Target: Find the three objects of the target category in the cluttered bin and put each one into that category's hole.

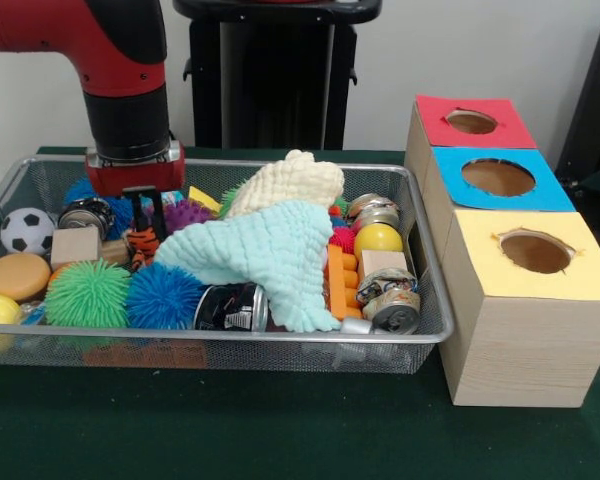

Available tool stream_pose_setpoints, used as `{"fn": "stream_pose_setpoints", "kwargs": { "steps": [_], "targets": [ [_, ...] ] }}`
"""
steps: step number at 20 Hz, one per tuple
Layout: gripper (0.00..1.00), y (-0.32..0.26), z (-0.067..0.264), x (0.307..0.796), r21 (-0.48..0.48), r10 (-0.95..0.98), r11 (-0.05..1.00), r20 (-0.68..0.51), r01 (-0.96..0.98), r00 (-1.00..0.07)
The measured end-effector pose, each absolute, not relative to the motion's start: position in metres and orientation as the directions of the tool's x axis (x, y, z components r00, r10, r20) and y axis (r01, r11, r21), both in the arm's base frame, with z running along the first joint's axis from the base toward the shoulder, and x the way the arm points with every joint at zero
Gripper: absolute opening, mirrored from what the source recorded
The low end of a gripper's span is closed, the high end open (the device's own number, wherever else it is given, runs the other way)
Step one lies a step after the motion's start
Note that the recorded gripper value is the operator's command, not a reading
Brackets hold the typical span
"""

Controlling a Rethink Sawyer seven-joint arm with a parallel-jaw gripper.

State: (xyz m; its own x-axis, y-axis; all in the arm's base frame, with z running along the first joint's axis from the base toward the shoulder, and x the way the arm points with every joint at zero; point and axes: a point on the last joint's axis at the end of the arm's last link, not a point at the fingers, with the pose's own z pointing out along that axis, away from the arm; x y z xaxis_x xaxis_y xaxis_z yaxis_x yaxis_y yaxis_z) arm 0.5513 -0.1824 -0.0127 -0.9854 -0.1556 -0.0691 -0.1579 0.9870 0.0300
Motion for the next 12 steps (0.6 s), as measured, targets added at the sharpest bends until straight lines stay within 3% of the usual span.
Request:
{"fn": "stream_pose_setpoints", "kwargs": {
  "steps": [12],
  "targets": [
    [0.0,-0.184,0.002,0.552,0.051,-0.083,0.995,-0.058,-0.086,-0.995]
  ]
}}
